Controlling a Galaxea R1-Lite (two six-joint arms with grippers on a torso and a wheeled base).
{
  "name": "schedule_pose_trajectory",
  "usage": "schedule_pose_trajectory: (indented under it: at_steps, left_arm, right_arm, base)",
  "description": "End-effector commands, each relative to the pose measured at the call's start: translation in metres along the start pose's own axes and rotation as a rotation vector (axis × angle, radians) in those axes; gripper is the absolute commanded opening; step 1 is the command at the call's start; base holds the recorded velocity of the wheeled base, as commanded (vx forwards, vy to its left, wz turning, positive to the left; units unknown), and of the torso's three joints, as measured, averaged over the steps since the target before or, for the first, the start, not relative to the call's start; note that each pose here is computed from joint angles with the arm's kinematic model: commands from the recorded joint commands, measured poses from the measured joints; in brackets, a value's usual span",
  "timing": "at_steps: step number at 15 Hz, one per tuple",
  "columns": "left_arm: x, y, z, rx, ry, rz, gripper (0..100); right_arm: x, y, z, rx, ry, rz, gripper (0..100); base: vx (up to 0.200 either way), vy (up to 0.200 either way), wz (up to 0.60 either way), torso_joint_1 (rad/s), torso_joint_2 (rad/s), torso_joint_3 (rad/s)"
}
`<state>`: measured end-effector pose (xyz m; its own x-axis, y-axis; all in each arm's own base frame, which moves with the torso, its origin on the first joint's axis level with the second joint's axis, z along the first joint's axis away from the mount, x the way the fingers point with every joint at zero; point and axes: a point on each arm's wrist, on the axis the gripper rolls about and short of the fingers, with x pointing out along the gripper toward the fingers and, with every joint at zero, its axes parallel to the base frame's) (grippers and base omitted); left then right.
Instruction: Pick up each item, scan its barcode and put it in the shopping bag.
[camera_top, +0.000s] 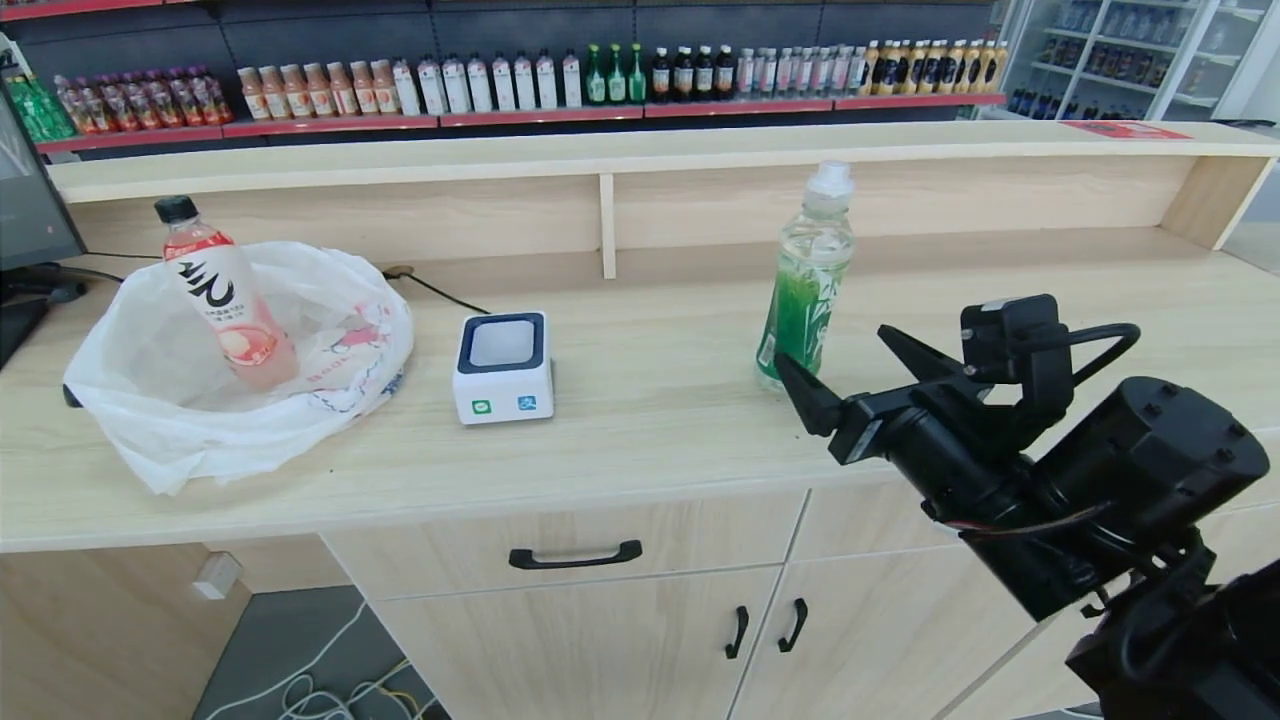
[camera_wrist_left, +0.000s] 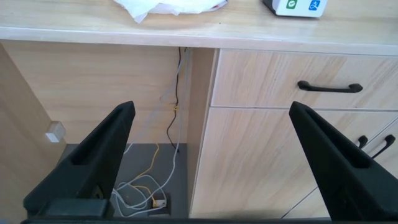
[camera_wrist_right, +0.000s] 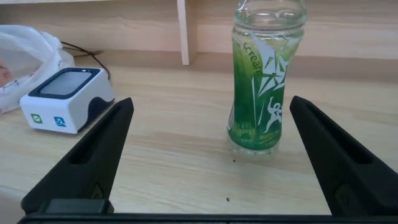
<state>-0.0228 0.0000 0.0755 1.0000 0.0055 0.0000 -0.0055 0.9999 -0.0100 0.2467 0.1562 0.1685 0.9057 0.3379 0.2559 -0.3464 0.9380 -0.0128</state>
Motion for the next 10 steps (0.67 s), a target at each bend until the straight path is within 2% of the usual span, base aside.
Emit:
schedule_pose_trajectory:
  at_steps: [1, 5, 8, 10]
  left_arm:
    - [0.000, 0.000, 0.000, -0.001, 0.000, 0.001, 100]
    - [0.000, 0.000, 0.000, -0.001, 0.000, 0.001, 100]
    - [0.000, 0.000, 0.000, -0.001, 0.000, 0.001, 100]
    - [0.000, 0.000, 0.000, -0.001, 0.000, 0.001, 100]
  right_arm:
    - [0.008, -0.010, -0.009, -0.014, 0.015, -0.036, 100]
    - [0.036, -0.010, -0.013, -0.010, -0.030, -0.066, 100]
    - [0.050, -0.015, -0.014, -0.023, 0.004, -0.084, 100]
    - [0.053, -0.027, -0.019, -0.039, 0.040, -0.116, 100]
  base:
    - [0.000, 0.000, 0.00, 0.000, 0.00, 0.000]
    - [0.000, 0.000, 0.00, 0.000, 0.00, 0.000]
    - [0.000, 0.000, 0.00, 0.000, 0.00, 0.000]
    - [0.000, 0.000, 0.00, 0.000, 0.00, 0.000]
